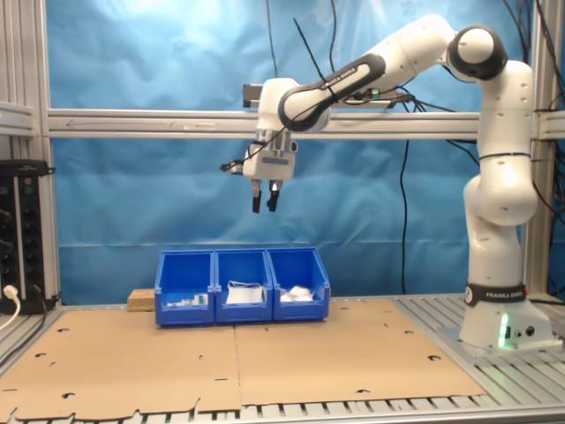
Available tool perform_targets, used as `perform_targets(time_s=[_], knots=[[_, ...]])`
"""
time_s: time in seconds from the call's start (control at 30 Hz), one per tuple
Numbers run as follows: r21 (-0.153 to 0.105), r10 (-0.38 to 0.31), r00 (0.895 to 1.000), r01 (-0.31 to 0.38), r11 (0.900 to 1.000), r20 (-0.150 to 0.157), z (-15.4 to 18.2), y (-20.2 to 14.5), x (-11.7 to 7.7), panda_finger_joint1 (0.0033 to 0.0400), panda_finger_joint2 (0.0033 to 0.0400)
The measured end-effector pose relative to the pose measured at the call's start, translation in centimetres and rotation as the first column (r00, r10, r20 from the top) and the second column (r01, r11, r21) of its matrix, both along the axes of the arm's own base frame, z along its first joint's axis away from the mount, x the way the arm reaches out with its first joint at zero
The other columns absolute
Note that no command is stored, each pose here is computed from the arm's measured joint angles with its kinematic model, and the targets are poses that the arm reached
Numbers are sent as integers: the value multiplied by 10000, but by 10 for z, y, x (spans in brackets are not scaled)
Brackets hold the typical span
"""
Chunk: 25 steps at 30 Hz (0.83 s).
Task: Pick and place sorting task of medical equipment.
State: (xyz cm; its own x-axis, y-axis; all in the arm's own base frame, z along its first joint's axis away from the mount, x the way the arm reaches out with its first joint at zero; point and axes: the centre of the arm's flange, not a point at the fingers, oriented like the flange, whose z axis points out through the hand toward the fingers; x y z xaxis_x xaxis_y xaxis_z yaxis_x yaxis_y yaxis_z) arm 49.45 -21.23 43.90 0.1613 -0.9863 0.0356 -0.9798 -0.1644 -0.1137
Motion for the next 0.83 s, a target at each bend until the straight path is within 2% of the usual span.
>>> perform_targets(time_s=[0.17,0.33,0.6,0.63,0.83], knots=[[120,1031,9944,-1029,9946,-214,34,49,23,399,399],[302,1844,9809,-1828,9827,-624,55,90,34,400,400],[583,2673,9544,-2617,9634,-1330,75,135,37,400,400],[637,2815,9481,-2750,9593,-1476,78,143,36,400,400],[776,3199,9291,-3107,9473,-1855,83,165,33,400,400]])
